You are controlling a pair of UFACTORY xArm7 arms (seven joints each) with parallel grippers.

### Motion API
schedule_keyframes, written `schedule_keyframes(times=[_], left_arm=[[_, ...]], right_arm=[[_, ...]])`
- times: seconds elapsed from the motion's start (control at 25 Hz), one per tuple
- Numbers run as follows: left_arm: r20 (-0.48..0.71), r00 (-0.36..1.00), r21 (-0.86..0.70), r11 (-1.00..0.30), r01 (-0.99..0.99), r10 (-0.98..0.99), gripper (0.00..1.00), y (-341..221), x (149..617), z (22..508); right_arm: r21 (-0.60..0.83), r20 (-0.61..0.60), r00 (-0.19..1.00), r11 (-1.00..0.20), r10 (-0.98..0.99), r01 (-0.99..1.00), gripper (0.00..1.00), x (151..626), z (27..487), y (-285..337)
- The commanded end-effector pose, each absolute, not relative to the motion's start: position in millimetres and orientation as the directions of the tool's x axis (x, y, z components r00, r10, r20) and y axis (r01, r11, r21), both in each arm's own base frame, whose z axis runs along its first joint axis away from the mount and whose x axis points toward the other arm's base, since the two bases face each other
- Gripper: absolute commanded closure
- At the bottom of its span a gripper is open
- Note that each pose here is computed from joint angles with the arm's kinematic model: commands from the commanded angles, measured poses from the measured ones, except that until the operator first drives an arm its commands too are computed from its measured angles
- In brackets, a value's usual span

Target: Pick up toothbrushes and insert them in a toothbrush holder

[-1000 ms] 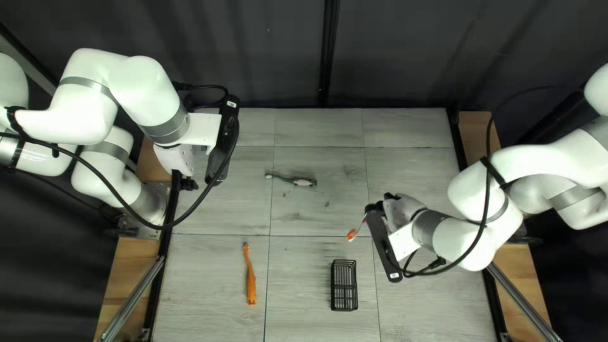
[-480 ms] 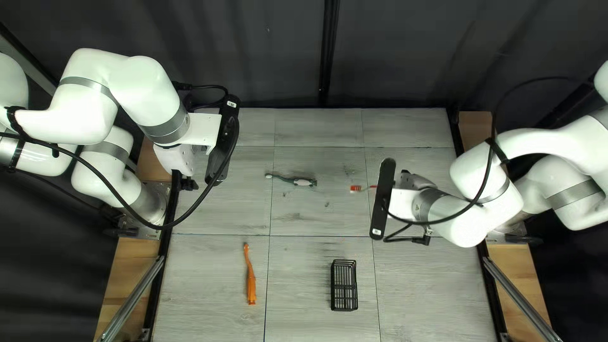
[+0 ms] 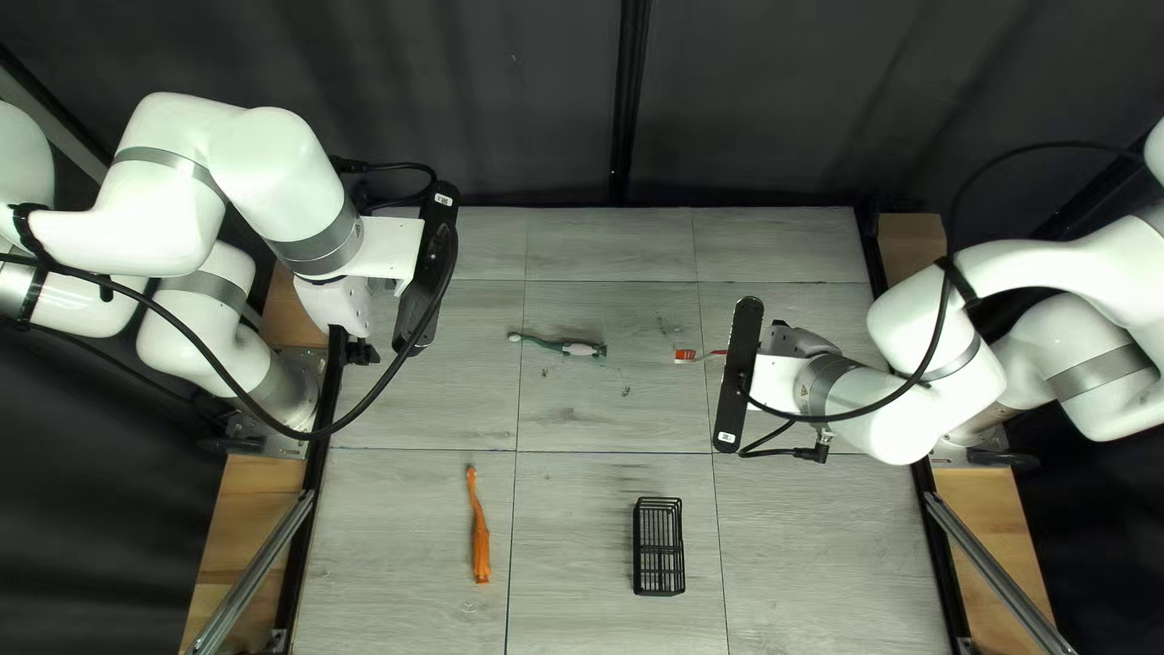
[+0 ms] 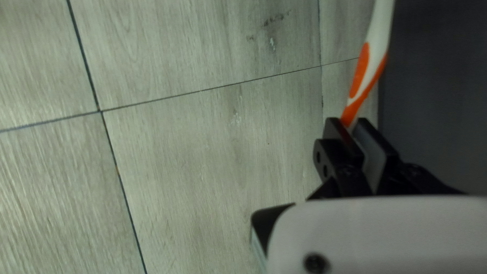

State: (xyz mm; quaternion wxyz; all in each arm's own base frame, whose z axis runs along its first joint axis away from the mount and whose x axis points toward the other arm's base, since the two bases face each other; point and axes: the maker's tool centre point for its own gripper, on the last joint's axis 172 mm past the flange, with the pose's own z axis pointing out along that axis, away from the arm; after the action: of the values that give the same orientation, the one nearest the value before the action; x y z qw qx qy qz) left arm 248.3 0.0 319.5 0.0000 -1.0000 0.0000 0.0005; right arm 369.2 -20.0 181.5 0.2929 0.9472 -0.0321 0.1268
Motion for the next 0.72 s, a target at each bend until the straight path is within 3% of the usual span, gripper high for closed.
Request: schedule_keyframes(times=[0.04, 0.32, 0.72], left_arm=[[-0.001, 1.000, 0.000, -1.000, 0.000, 0.000, 0.00, 0, 248, 320], [-0.001, 1.000, 0.000, -1.000, 0.000, 0.000, 0.00, 0, 248, 320], [-0.001, 1.000, 0.000, -1.000, 0.000, 0.000, 0.00, 0, 248, 320]], right_arm=[[0.519, 0.218, 0.976, -0.843, -0.027, -0.139, 1.00, 353, 170, -22], [0.505, 0.172, 0.977, -0.841, -0.123, -0.195, 1.00, 325, 160, -32], [0.477, 0.145, 0.973, -0.849, -0.181, -0.229, 1.00, 332, 147, -45]])
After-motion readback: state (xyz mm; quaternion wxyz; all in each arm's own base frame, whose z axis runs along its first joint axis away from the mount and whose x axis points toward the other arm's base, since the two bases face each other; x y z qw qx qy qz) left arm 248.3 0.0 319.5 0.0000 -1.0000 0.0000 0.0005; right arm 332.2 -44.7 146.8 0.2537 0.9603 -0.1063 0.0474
